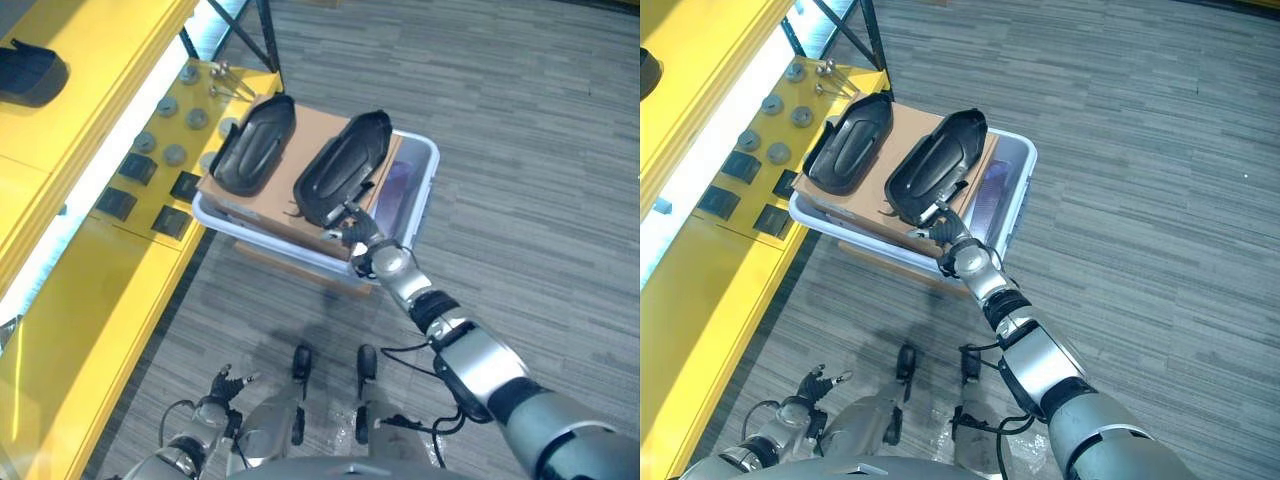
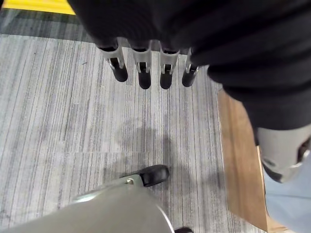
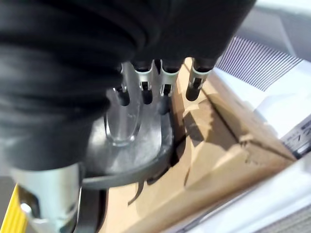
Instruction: Move parts from the plastic box to the shelf.
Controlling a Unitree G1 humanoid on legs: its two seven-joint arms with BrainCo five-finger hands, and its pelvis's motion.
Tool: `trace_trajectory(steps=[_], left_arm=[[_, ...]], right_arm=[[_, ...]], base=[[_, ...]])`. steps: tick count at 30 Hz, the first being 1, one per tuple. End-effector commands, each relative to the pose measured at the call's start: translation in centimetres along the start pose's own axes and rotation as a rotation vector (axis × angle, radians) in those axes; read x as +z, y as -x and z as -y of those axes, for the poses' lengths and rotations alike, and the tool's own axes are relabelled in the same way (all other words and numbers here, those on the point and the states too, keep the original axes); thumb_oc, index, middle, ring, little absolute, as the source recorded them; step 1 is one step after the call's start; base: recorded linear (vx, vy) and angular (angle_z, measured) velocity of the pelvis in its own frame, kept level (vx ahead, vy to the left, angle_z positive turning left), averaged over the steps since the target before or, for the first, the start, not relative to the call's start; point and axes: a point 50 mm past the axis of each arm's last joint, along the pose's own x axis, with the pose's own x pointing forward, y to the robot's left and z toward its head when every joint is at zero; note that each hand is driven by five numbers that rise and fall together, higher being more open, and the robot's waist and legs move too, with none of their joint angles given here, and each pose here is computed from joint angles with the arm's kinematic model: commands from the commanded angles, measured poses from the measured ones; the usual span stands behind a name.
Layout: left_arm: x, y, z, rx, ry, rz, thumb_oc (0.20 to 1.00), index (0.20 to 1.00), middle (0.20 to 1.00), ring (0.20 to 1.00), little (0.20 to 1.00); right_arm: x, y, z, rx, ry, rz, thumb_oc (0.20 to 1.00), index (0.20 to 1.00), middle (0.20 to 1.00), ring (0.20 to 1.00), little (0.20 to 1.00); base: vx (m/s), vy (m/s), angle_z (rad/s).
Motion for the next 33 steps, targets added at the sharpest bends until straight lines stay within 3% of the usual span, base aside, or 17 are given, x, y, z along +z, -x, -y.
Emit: trace_trajectory(steps=[1, 19, 25, 33], left_arm=[[0.4, -0.4, -0.5, 0.001, -0.073, -0.009, 1.0, 1.0, 1.0, 1.0, 1.0], [-1.2, -0.1, -0.5, 0.012, -0.029, -0.08, 1.0, 1.0, 1.0, 1.0, 1.0], [0.1, -0.2, -0.3, 0.047, -0.024, -0.027, 1.0, 1.0, 1.0, 1.0, 1.0], [0.6, -0.4, -0.7, 0.08, -0.02, -0.016, 1.0, 1.0, 1.0, 1.0, 1.0]], right_arm=[[-0.1, -0.4, 1.3, -0.061, 0.024, -0.043, 1.0, 1.0, 1.0, 1.0, 1.0], [5.0, 0.8, 3.9, -0.089, 0.136, 0.275, 1.0, 1.0, 1.0, 1.0, 1.0], [5.9, 1.9, 6.5, -0.372, 0.177, 0.376, 1.0, 1.0, 1.0, 1.0, 1.0], [6.4, 0.2, 7.5, -0.466, 0.17, 0.261, 1.0, 1.0, 1.0, 1.0, 1.0]], base=[[0.0, 0.0, 0.0], [0.0, -0.003, -0.04], [0.0, 0.003, -0.01], [0.01, 0.008, 0.01]])
